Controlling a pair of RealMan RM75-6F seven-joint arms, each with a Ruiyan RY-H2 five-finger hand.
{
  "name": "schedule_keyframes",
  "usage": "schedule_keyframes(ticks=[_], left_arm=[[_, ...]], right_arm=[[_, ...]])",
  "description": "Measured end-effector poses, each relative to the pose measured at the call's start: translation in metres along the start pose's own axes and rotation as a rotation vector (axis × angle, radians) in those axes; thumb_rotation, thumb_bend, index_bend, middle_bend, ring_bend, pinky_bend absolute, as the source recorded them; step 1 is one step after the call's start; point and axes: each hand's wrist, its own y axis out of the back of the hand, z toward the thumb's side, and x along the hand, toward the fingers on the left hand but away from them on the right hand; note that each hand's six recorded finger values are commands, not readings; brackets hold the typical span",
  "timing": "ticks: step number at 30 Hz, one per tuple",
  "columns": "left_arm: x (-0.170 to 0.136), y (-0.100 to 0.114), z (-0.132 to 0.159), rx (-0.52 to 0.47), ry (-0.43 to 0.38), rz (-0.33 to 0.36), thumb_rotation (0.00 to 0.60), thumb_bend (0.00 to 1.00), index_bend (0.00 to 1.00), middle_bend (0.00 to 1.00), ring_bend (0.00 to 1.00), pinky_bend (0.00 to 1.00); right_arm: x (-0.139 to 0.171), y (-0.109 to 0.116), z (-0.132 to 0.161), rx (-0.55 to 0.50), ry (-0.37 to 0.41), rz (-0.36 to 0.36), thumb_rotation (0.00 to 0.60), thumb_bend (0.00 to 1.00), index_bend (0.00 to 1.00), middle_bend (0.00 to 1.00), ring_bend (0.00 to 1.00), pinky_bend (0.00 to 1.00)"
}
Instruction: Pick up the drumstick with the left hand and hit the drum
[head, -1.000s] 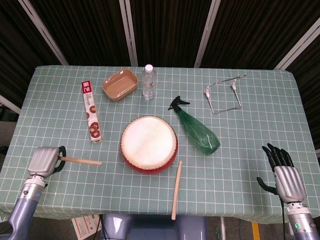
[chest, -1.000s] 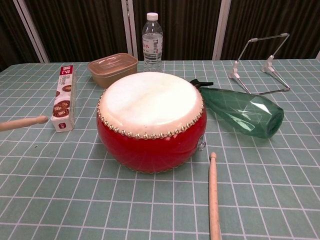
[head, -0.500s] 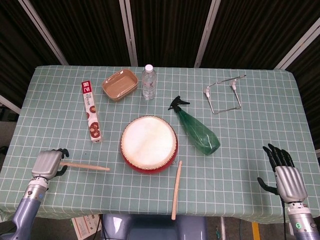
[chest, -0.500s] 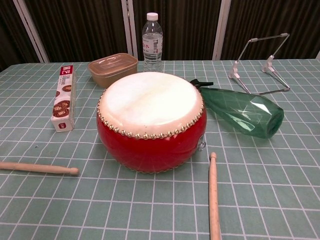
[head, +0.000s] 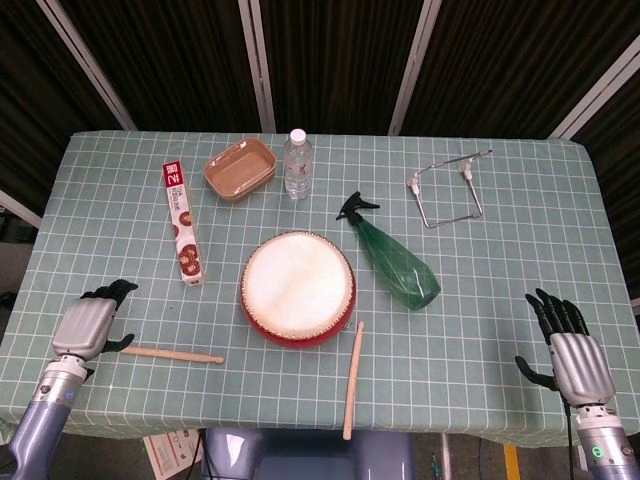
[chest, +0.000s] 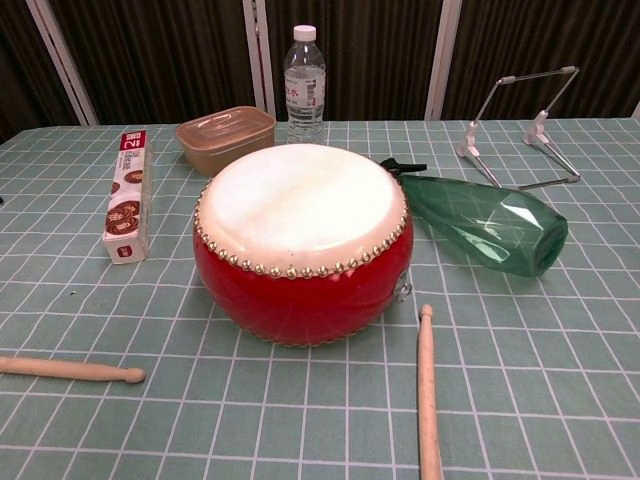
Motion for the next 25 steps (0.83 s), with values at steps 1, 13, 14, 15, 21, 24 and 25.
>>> schedule_keyframes(ticks=[1, 13, 14, 15, 21, 24, 25], left_arm=[[-0.003, 0.005, 0.0, -0.012, -0.006, 0.022, 0.6, 0.17, 0.09, 0.08, 0.14, 0.25], [-0.076, 0.043, -0.043, -0.03, -0.038, 0.284, 0.6, 0.08, 0.0, 0.0, 0.05, 0.11], [-0.081, 0.042, -0.049, -0.028, -0.029, 0.287, 0.6, 0.08, 0.0, 0.0, 0.05, 0.11], [-0.084, 0.041, -0.053, -0.03, -0.021, 0.285, 0.6, 0.07, 0.0, 0.0, 0.03, 0.1], [-0.099, 0.034, -0.075, -0.078, 0.039, 0.248, 0.6, 0.04, 0.0, 0.0, 0.0, 0.0], [-0.101, 0.03, -0.083, -0.074, 0.074, 0.217, 0.6, 0.04, 0.0, 0.0, 0.0, 0.0], [-0.101, 0.03, -0.085, -0.073, 0.082, 0.213, 0.6, 0.04, 0.0, 0.0, 0.0, 0.0]], right_arm=[[0.0, 0.0, 0.0, 0.002, 0.002, 0.0, 0.6, 0.31, 0.0, 0.0, 0.0, 0.0], [0.001, 0.003, 0.003, 0.061, 0.039, -0.026, 0.6, 0.31, 0.0, 0.0, 0.0, 0.0], [0.001, 0.003, 0.003, 0.068, 0.043, -0.029, 0.6, 0.31, 0.0, 0.0, 0.0, 0.0], [0.001, 0.003, 0.004, 0.075, 0.047, -0.031, 0.6, 0.31, 0.0, 0.0, 0.0, 0.0], [0.001, 0.003, 0.008, 0.114, 0.072, -0.049, 0.6, 0.31, 0.0, 0.0, 0.0, 0.0], [0.001, 0.004, 0.009, 0.13, 0.084, -0.067, 0.6, 0.31, 0.0, 0.0, 0.0, 0.0], [0.001, 0.005, 0.01, 0.135, 0.087, -0.074, 0.6, 0.31, 0.0, 0.0, 0.0, 0.0]])
